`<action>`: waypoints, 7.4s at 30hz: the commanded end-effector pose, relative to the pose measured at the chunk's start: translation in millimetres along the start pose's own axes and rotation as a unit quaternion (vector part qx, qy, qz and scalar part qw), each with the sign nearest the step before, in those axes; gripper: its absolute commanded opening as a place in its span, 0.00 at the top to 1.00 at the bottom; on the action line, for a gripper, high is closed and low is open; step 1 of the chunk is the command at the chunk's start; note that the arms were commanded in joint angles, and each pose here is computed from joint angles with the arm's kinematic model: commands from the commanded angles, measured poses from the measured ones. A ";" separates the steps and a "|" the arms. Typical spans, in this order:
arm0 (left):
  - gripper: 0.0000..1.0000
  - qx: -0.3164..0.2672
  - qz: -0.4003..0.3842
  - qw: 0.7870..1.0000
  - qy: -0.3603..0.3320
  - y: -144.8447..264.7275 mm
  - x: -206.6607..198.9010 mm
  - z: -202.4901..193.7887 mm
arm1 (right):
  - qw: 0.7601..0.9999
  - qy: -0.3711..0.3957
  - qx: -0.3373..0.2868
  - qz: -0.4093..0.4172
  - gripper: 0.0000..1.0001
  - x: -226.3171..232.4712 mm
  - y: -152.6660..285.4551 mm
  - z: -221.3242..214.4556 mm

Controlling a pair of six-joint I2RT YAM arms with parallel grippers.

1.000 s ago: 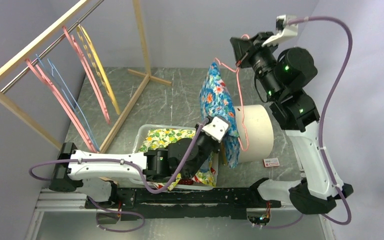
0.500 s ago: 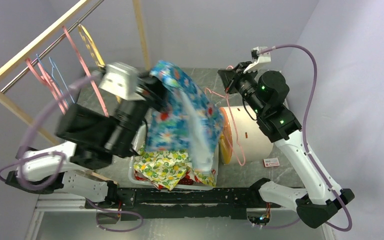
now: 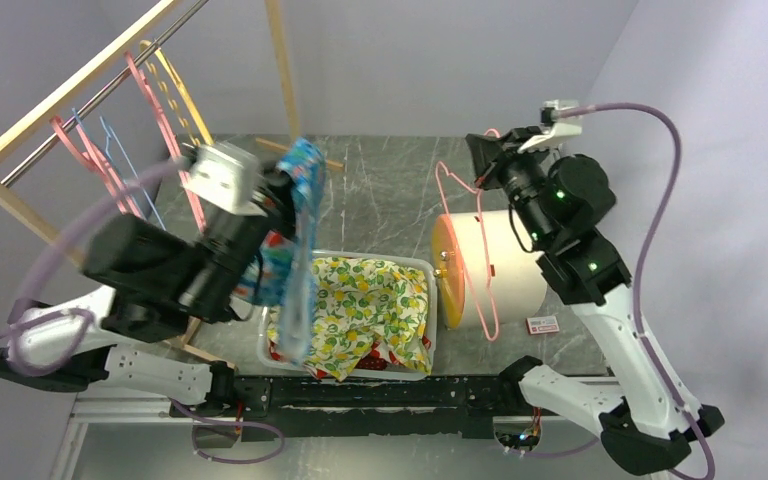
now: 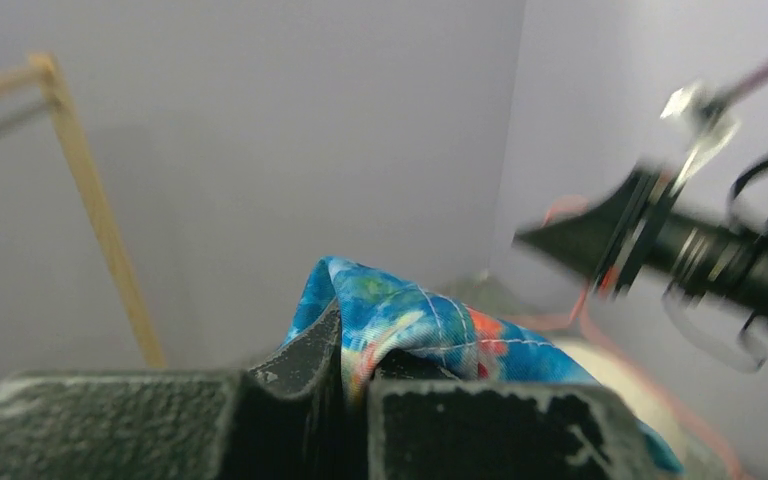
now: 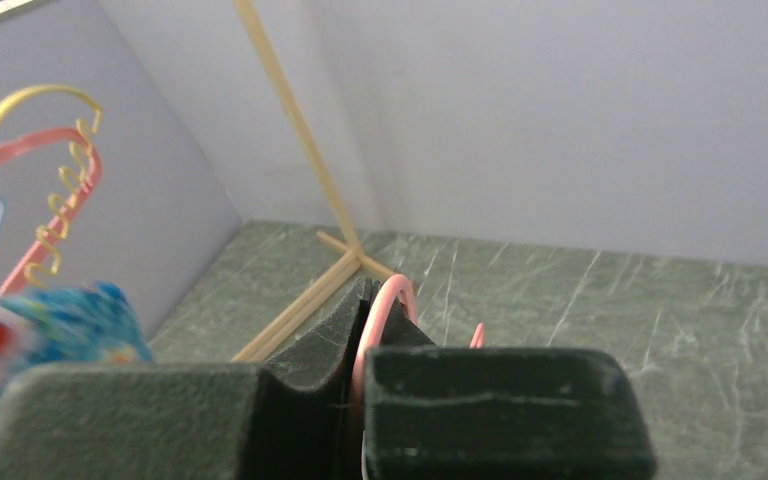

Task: Remove the skirt from the hanger
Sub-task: Place the skirt in the bin, then place the hanger at the clothesline.

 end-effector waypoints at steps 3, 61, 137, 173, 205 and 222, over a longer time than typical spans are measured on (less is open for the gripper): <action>0.93 0.153 0.059 0.980 -0.113 12.1 -21.6 -123.5 | 0.995 0.004 -0.096 -0.009 1.00 -0.1 36.0 50.8; 0.15 0.475 -0.035 0.858 0.193 114.1 -6.6 -285.1 | 0.998 -0.005 -0.054 0.023 1.00 2.5 36.5 28.8; 0.28 0.232 -0.225 0.945 0.047 30.9 -49.6 -188.6 | 0.847 -0.132 0.288 0.427 1.00 68.6 6.4 -55.1; 0.93 0.251 -0.261 0.929 -0.083 43.2 -41.3 -227.5 | 0.918 -0.003 0.339 0.205 0.00 17.5 86.4 -56.1; 0.78 0.202 -0.286 0.933 -0.084 60.3 -14.8 -187.5 | 0.898 -0.010 0.343 0.275 1.00 20.1 157.8 -57.6; 0.01 0.252 -0.293 0.921 0.045 74.2 -24.0 -179.7 | 0.981 0.027 0.099 0.164 1.00 22.2 61.4 -24.3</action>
Point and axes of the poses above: each gripper's point midway between its finger pads, its own y axis back along the fingers, its own x axis along the line the jaws close on, z = x × y, the point moved 9 cm from there along y, back along the fingers, and after that the axes turned 1 degree about -y, right-handed, at the moved point
